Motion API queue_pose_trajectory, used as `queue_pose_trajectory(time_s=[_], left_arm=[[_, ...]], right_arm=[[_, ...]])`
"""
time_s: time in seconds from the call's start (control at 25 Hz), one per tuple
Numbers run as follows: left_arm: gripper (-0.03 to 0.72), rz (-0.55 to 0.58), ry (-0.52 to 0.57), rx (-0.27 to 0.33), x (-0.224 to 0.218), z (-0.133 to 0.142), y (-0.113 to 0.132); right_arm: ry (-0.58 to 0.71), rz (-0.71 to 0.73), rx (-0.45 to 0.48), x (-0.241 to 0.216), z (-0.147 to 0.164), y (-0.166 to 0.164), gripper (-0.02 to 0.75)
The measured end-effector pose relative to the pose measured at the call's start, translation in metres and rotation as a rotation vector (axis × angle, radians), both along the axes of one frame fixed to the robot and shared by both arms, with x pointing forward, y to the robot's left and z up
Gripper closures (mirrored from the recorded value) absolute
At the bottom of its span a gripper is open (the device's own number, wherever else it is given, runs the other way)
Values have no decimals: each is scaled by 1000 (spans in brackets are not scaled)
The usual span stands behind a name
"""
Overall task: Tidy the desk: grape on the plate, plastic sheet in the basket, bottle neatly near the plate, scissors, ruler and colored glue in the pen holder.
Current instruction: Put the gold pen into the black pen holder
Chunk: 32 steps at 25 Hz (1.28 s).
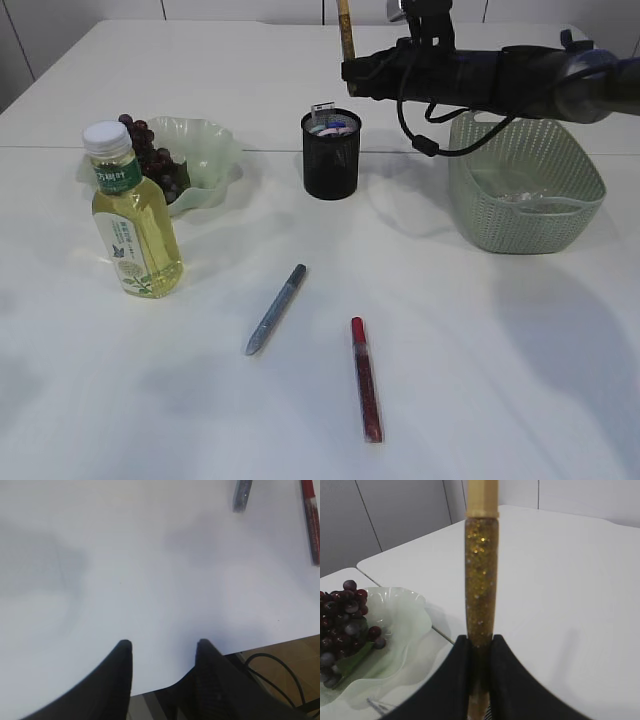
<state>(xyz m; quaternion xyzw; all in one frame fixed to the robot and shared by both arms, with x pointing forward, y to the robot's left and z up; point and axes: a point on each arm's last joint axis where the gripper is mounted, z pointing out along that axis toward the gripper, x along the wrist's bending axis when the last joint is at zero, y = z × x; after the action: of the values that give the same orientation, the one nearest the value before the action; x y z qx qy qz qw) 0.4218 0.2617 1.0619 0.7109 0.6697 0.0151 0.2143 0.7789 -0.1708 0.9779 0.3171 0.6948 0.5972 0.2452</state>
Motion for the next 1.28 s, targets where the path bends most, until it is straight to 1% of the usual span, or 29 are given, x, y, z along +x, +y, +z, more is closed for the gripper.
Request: queue_pose_trajectory(time_s=[0.32, 0.56, 0.88, 1.28], left_arm=[[380, 0, -4, 6, 0, 0, 0], [380, -6, -11, 43, 1, -1, 3], [380, -7, -15, 56, 1, -1, 4], [380, -7, -18, 58, 1, -1, 5]], right_arm=[[22, 6, 2, 10, -27, 2, 647], [28, 17, -4, 11, -36, 3, 647], [-1, 28, 3, 18, -39, 5, 647], [6, 27, 12, 19, -39, 4, 643]])
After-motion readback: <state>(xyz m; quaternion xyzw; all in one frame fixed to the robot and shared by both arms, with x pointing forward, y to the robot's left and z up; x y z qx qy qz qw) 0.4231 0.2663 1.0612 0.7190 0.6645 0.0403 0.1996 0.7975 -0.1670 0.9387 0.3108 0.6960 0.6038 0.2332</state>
